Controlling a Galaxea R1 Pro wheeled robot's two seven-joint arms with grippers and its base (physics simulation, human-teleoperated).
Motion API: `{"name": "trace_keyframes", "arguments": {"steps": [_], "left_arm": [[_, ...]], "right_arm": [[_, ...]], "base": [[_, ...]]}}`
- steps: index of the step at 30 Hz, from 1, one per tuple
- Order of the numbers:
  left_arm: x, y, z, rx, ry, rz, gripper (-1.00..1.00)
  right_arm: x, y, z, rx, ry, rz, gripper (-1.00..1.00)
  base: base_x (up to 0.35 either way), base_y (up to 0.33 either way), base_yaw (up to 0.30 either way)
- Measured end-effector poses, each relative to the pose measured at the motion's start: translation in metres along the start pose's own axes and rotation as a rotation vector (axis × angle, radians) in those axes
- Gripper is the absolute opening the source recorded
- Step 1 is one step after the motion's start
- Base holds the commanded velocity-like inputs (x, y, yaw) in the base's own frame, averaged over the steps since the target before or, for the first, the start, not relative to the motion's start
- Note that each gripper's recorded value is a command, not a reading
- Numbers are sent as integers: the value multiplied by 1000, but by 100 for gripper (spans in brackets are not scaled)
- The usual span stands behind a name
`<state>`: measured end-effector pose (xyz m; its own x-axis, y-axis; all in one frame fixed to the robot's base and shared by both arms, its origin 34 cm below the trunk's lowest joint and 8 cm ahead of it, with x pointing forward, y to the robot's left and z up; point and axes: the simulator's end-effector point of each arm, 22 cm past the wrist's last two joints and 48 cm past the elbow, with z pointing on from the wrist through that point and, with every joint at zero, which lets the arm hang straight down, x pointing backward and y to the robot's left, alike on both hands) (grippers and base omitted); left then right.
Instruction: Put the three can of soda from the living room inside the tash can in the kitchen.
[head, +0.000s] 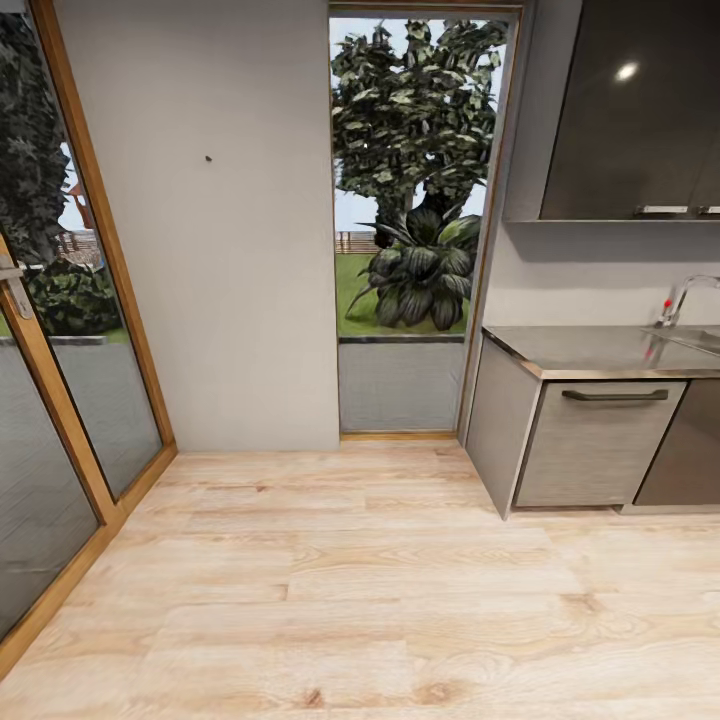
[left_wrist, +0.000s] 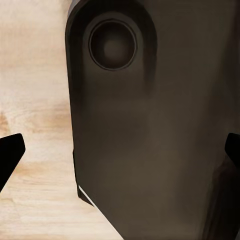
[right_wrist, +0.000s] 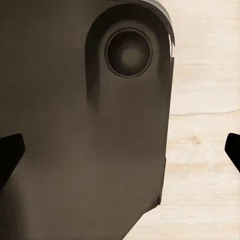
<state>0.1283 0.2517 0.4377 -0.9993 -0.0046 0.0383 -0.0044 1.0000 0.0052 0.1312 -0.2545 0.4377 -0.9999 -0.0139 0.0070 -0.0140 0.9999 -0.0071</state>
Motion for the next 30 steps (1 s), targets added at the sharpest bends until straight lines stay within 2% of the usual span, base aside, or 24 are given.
{"name": "trace_keyframes", "arguments": {"steps": [6,10,16,17,18,19,20,21,22,23,26,30], "left_arm": [[0,0,0,0,0,0,100],[-33,10,-1,4,-61,6,100],[-68,6,-4,33,-96,13,100],[-131,-14,-16,124,-216,28,100],[-267,-16,-66,125,-489,47,100],[-386,-17,-156,121,-790,71,100],[-450,-19,-248,117,-1033,91,100],[-488,-21,-351,111,-1268,111,100],[-494,-22,-391,109,-1356,119,100],[-487,-22,-376,109,-1326,119,100],[-475,-22,-372,109,-1332,123,100],[-462,-23,-370,104,-1374,133,100]], "right_arm": [[0,0,0,0,0,0,100],[-34,-12,0,-1,-67,-25,100],[-84,-22,-4,-12,-167,-63,100],[-163,0,-23,-84,-399,-134,100],[-299,9,-75,-87,-663,-153,100],[-445,18,-181,-85,-987,-175,100],[-512,31,-290,-93,-1255,-196,100],[-516,39,-343,-103,-1378,-205,100],[-502,40,-331,-106,-1351,-203,100],[-492,41,-331,-111,-1352,-204,100],[-461,46,-323,-124,-1333,-201,100],[-433,46,-307,-131,-1294,-192,100]], "base": [[0,0,0],[0,0,0],[0,0,0],[0,0,0],[0,0,0],[0,0,0],[0,0,0],[0,0,0],[0,0,0],[0,0,0],[0,0,0],[0,0,0]]}}
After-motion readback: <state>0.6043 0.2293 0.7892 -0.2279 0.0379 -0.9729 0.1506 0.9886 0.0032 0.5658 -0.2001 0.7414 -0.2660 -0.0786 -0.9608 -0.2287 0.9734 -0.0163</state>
